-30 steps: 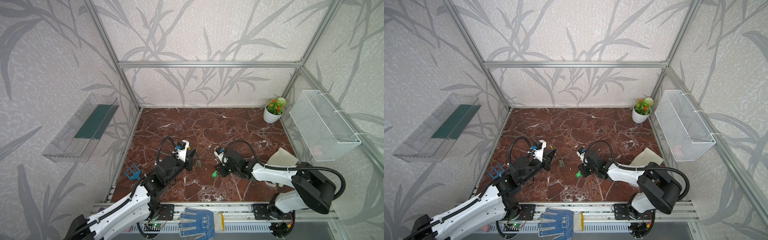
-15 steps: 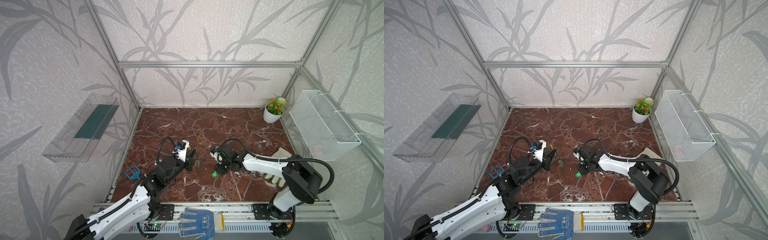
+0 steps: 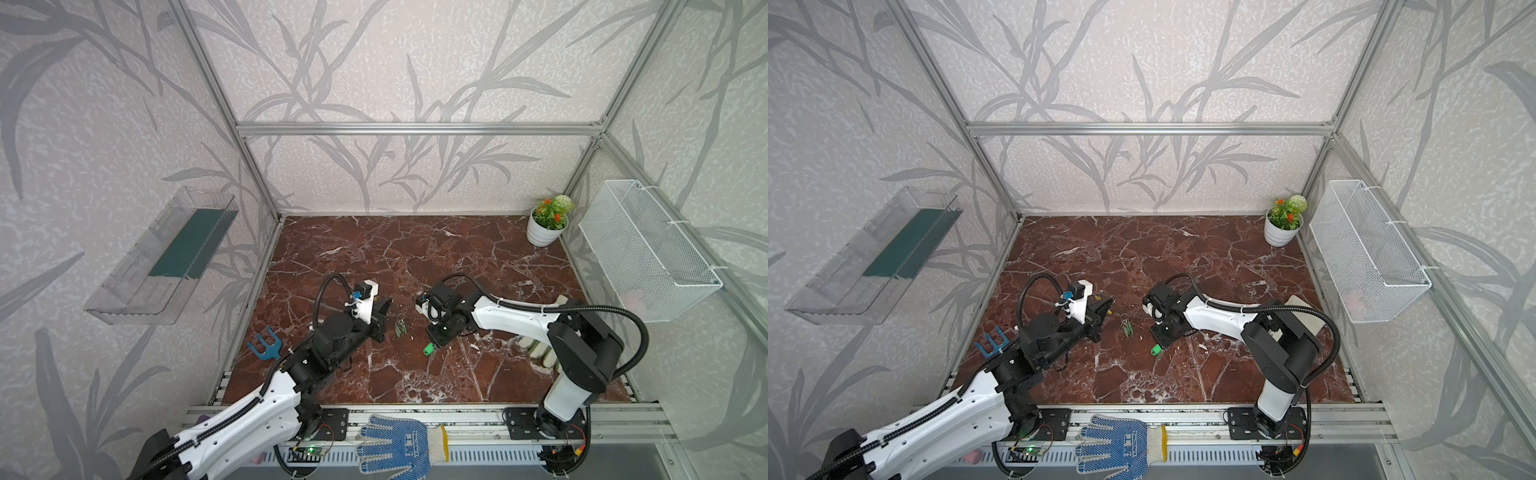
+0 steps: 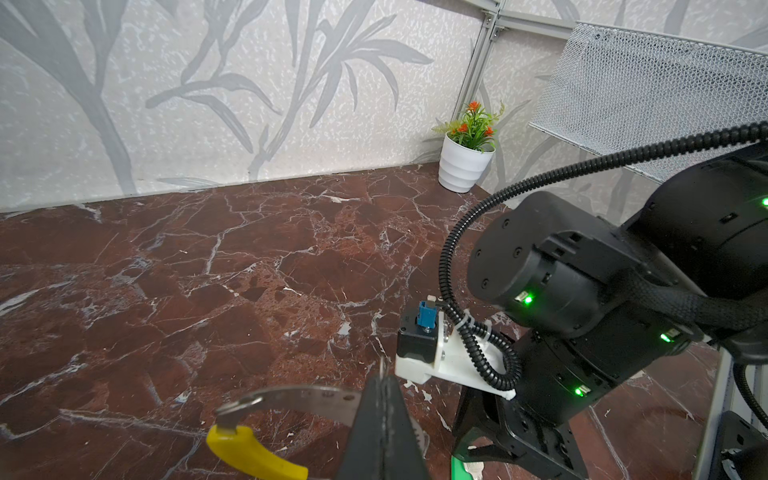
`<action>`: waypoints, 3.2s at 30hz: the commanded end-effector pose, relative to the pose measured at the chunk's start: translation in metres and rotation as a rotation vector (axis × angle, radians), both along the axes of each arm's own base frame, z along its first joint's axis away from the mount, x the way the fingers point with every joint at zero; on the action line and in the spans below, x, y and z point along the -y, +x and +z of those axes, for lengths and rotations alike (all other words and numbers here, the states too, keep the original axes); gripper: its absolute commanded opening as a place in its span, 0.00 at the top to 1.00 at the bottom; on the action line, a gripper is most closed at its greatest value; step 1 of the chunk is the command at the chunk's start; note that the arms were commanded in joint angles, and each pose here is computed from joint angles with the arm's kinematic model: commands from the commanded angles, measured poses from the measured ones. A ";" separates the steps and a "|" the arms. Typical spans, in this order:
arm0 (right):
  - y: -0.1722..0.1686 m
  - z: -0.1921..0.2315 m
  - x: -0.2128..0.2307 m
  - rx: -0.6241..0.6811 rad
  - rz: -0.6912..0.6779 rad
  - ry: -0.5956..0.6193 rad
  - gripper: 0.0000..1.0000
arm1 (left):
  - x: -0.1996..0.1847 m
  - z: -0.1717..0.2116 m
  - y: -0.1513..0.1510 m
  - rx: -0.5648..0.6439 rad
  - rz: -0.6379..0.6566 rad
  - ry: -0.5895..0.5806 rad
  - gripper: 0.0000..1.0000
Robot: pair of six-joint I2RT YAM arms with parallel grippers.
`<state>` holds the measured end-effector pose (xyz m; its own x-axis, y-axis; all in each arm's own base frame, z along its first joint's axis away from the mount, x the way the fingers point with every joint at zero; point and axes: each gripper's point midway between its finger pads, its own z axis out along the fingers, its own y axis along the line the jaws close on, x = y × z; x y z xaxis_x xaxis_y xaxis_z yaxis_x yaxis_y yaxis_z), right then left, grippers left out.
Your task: Put the keys on the keyring
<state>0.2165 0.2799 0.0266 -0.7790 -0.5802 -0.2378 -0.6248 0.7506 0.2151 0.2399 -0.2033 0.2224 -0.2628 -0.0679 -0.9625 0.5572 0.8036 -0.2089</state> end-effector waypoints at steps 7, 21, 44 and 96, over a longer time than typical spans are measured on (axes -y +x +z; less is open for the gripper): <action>-0.004 -0.003 0.002 -0.042 0.020 -0.052 0.93 | -0.002 0.012 0.000 0.040 0.008 -0.023 1.00; -0.014 0.005 0.014 -0.028 0.000 -0.033 1.00 | -0.001 0.011 0.000 0.037 0.008 -0.021 1.00; -0.016 0.013 0.025 -0.162 0.014 -0.157 0.72 | -0.002 0.011 0.000 0.037 0.009 -0.022 1.00; 0.031 0.016 0.022 0.192 -0.184 0.051 1.00 | -0.002 0.012 -0.001 0.042 0.013 -0.034 1.00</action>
<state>0.2304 0.2517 0.0325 -0.8238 -0.4718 -0.3141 -0.5341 0.8317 0.1515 0.2395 -0.2011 0.2224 -0.2552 -0.0741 -0.9640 0.5493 0.8094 -0.2076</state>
